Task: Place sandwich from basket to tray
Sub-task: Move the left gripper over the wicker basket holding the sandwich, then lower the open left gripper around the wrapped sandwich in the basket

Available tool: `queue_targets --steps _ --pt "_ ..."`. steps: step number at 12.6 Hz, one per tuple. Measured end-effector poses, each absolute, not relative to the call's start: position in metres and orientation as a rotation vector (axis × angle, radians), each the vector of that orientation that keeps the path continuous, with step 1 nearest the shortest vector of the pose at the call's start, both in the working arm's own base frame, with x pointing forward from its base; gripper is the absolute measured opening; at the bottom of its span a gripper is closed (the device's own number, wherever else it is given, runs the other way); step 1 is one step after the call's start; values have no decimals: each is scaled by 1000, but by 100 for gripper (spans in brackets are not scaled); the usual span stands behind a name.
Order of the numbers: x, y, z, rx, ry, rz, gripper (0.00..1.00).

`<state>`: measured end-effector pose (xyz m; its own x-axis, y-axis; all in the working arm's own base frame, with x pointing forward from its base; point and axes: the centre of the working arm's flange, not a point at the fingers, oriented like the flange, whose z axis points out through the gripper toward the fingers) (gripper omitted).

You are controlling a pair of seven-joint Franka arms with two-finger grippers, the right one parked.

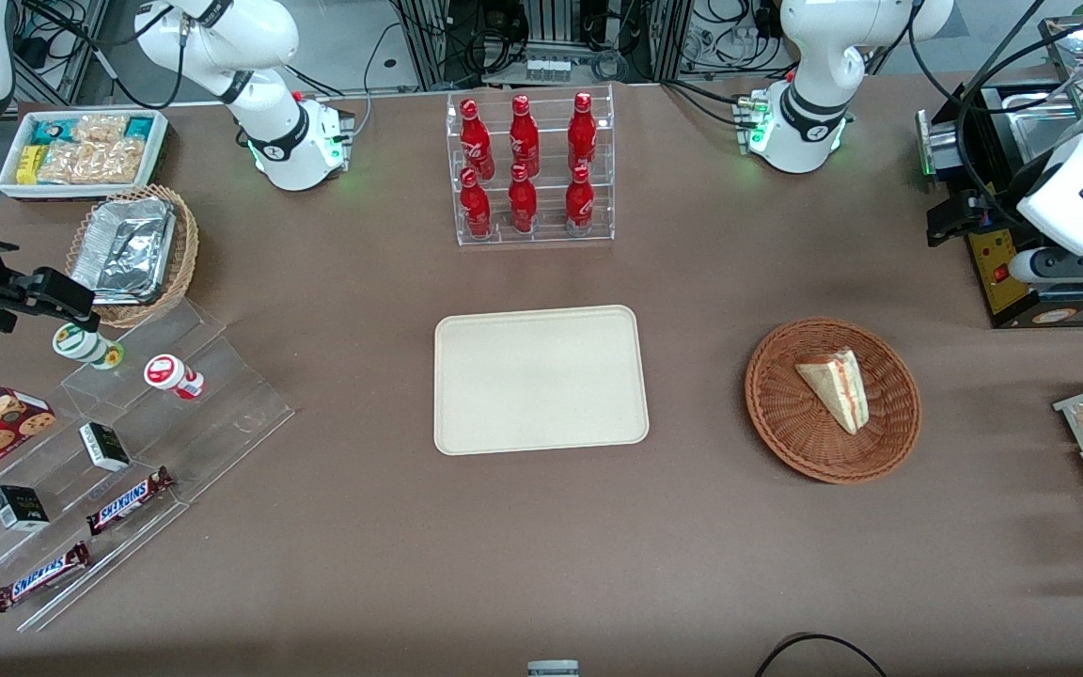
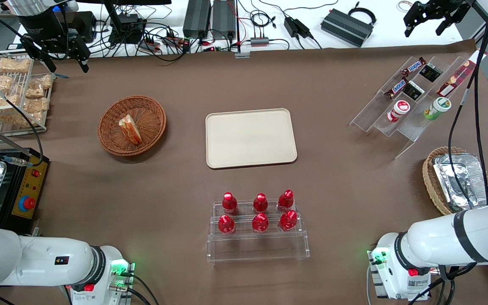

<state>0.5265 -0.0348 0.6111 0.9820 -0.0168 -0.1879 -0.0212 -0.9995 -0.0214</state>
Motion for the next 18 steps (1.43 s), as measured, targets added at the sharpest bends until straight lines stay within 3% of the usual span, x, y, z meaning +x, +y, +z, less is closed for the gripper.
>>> queue_targets --steps 7,12,18 --pt "537 -37 595 -3115 36 236 100" --pt "545 -38 531 -3118 38 214 100" --pt "546 -37 454 -3128 37 102 100"
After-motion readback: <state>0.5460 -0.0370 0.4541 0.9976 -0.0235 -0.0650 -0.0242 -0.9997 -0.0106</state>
